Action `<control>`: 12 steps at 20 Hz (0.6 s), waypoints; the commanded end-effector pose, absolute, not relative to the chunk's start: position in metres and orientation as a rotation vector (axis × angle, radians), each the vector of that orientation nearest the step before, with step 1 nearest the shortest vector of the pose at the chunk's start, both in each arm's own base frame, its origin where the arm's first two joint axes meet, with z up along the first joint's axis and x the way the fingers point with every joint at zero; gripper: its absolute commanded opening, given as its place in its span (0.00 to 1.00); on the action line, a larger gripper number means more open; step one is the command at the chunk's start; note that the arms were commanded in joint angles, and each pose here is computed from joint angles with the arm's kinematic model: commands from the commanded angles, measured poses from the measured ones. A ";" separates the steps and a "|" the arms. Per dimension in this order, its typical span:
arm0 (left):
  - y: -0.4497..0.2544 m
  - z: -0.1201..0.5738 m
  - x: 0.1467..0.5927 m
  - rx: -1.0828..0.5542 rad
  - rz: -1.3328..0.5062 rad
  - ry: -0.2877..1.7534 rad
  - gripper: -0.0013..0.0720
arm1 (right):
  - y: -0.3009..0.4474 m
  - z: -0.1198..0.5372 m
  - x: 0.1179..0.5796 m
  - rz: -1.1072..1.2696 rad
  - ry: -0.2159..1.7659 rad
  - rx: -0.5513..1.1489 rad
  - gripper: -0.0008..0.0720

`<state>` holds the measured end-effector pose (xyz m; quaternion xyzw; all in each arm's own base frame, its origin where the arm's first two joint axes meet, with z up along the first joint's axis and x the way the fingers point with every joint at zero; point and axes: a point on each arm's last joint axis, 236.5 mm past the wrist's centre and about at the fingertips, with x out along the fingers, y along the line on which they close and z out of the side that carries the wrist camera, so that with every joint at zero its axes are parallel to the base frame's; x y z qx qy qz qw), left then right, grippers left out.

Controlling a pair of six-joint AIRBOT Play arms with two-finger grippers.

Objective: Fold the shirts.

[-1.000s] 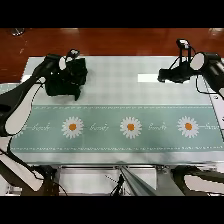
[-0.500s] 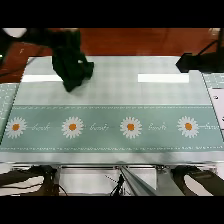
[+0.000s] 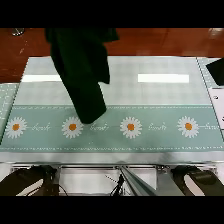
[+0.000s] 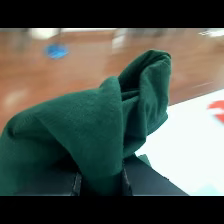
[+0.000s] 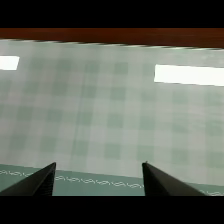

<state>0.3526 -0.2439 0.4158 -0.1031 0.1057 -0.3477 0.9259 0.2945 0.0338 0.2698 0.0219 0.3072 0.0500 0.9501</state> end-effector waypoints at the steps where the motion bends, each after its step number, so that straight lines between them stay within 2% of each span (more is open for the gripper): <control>1: -0.306 0.414 0.301 -0.231 -0.902 0.219 0.07 | 0.032 0.274 0.271 0.108 0.629 0.024 0.86; 3: -0.346 0.367 0.279 -0.231 -0.978 0.321 0.07 | 0.032 0.270 0.269 0.110 0.647 0.016 0.86; 6: -0.373 0.276 0.257 -0.275 -0.990 0.507 0.07 | 0.033 0.254 0.270 0.112 0.684 0.018 0.86; 8: -0.361 0.200 0.239 -0.212 -0.960 0.684 0.07 | 0.035 0.228 0.270 0.117 0.753 0.022 0.86; 12: -0.292 0.045 0.215 -0.092 -0.784 1.078 0.07 | 0.046 0.138 0.264 0.149 0.950 0.059 0.86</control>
